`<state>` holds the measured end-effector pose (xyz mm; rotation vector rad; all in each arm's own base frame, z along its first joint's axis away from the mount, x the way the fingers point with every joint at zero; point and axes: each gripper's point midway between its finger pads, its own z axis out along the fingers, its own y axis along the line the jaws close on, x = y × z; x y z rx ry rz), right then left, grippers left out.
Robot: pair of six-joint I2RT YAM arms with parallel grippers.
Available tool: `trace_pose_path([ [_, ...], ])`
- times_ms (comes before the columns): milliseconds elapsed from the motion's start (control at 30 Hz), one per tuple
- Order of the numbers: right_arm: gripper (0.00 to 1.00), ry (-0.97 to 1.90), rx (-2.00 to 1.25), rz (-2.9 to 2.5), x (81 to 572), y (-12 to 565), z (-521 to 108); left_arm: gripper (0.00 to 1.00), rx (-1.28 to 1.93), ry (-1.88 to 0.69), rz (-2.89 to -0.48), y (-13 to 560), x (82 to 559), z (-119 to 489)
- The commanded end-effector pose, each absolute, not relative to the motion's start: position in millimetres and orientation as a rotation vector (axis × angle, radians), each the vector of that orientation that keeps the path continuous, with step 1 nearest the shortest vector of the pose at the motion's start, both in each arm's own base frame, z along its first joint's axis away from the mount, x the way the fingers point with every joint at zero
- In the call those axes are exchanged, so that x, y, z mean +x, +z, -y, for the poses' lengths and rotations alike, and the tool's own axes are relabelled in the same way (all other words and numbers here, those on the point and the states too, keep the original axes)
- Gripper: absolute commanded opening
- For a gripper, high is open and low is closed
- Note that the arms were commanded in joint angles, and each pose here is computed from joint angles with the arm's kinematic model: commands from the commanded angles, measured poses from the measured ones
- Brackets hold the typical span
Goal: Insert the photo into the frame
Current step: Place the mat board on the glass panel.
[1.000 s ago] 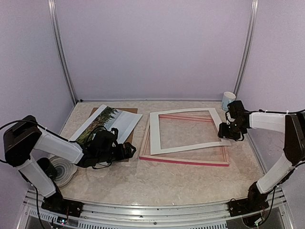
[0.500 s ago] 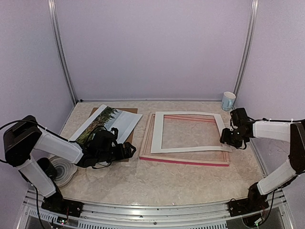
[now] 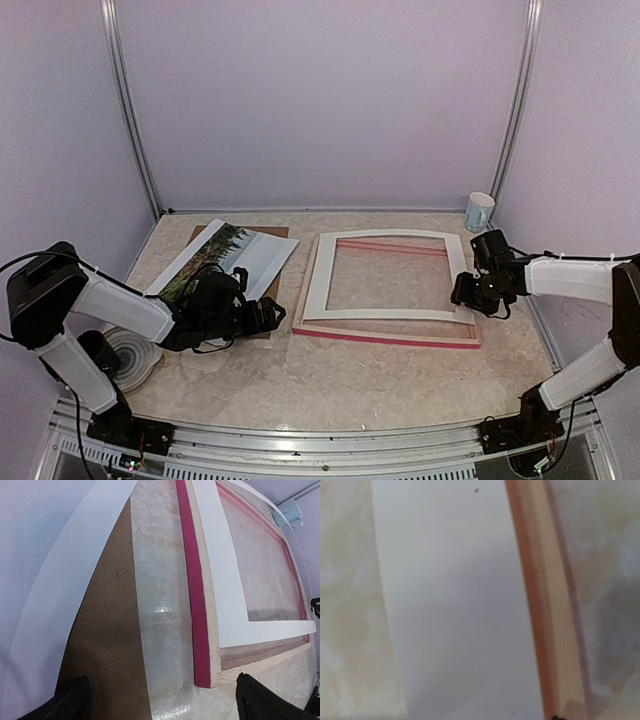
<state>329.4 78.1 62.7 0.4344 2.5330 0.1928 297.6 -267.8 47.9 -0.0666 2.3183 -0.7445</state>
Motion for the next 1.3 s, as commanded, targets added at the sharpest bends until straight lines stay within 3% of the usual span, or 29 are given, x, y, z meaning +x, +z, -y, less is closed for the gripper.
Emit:
trace_pose_path([
  [0,0.59,0.181,0.458,-2.511,321,71,-77,0.99,-0.058,-0.744,-2.345,39,293,265],
  [600,0.59,0.166,0.462,-2.557,288,59,-78,0.99,-0.056,-0.759,-2.342,41,295,266],
  [1267,0.60,0.129,0.359,-2.554,304,59,-89,0.99,-0.067,-0.757,-2.350,38,292,263],
])
